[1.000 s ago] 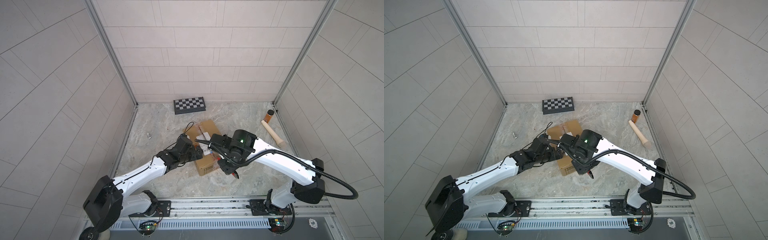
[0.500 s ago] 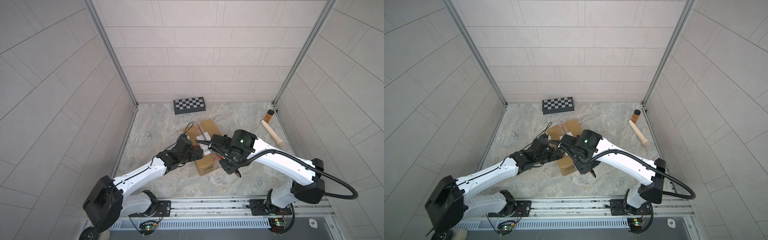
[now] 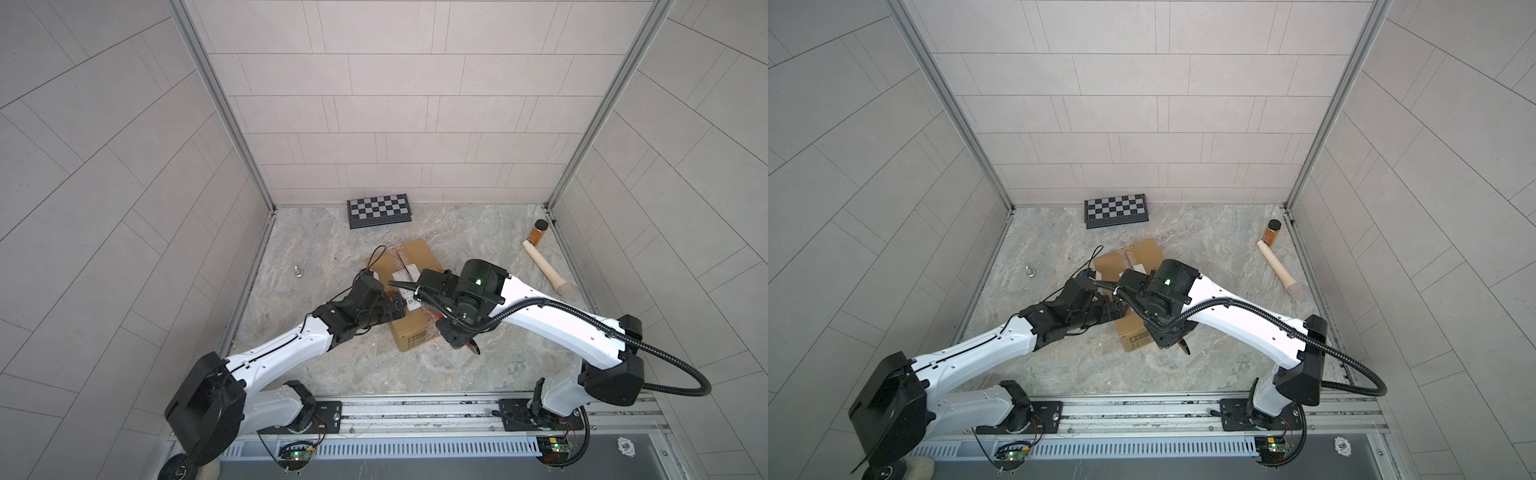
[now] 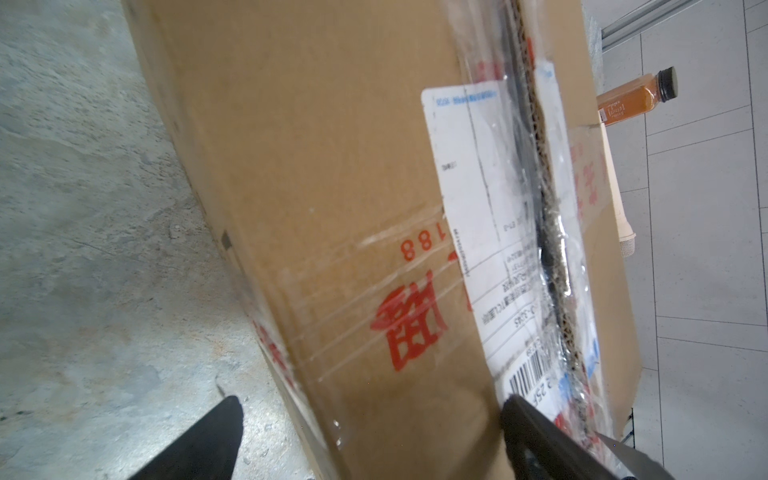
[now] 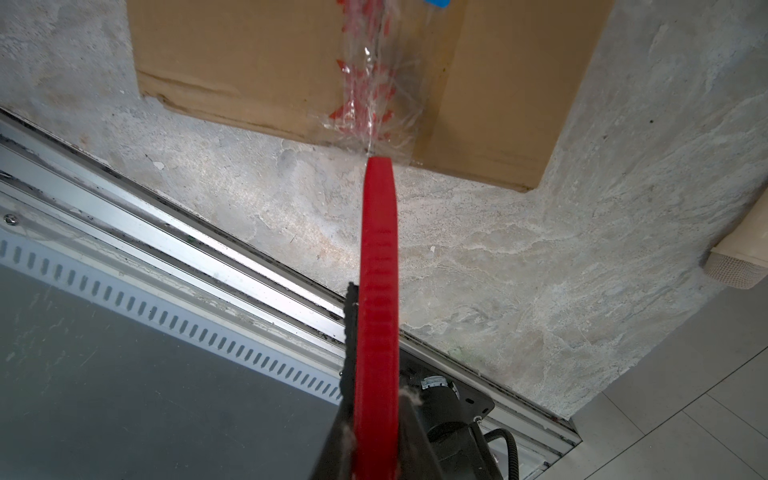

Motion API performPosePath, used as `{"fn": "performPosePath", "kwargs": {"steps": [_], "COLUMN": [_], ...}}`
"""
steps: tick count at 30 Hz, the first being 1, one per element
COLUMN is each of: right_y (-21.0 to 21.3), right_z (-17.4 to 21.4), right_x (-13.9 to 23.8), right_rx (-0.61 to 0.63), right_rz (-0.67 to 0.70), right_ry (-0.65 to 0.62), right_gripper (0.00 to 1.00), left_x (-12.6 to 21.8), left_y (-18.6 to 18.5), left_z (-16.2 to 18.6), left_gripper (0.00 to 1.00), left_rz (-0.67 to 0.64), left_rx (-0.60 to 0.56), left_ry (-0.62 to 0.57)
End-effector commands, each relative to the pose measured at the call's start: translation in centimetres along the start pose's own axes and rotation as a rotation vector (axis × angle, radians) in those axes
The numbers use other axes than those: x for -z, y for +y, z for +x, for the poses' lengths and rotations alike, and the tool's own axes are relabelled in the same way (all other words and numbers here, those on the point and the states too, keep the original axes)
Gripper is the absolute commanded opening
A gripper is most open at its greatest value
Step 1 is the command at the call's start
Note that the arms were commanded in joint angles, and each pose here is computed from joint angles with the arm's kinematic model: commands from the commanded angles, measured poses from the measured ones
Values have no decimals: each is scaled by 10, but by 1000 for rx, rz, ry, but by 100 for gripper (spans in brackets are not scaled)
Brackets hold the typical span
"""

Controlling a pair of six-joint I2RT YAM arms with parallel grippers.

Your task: Unpack the express box

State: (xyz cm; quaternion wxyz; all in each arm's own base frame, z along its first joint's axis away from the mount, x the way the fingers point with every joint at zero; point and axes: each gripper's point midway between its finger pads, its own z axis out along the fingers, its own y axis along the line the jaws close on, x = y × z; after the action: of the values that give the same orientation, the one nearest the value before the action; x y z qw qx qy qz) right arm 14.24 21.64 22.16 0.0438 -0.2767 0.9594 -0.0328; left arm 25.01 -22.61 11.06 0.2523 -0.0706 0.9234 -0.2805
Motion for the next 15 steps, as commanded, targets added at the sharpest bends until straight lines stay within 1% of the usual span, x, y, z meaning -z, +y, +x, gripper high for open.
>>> {"fn": "performPosePath", "kwargs": {"steps": [1, 5, 15], "right_y": [0, 1, -6], "right_z": [-1, -3, -13], "right_x": [5, 2, 0], "right_rx": [13, 18, 29], "right_rz": [8, 15, 87], "right_ry": [-11, -3, -2], "right_gripper": [0, 0, 0], "left_x": [-7, -6, -7], "left_y": [47, 48, 52], "left_z": [36, 37, 40], "left_gripper": [100, 100, 100], "left_rz": [-165, -165, -168], "left_rx": [-12, -12, -4], "left_ry": [113, 113, 116]}}
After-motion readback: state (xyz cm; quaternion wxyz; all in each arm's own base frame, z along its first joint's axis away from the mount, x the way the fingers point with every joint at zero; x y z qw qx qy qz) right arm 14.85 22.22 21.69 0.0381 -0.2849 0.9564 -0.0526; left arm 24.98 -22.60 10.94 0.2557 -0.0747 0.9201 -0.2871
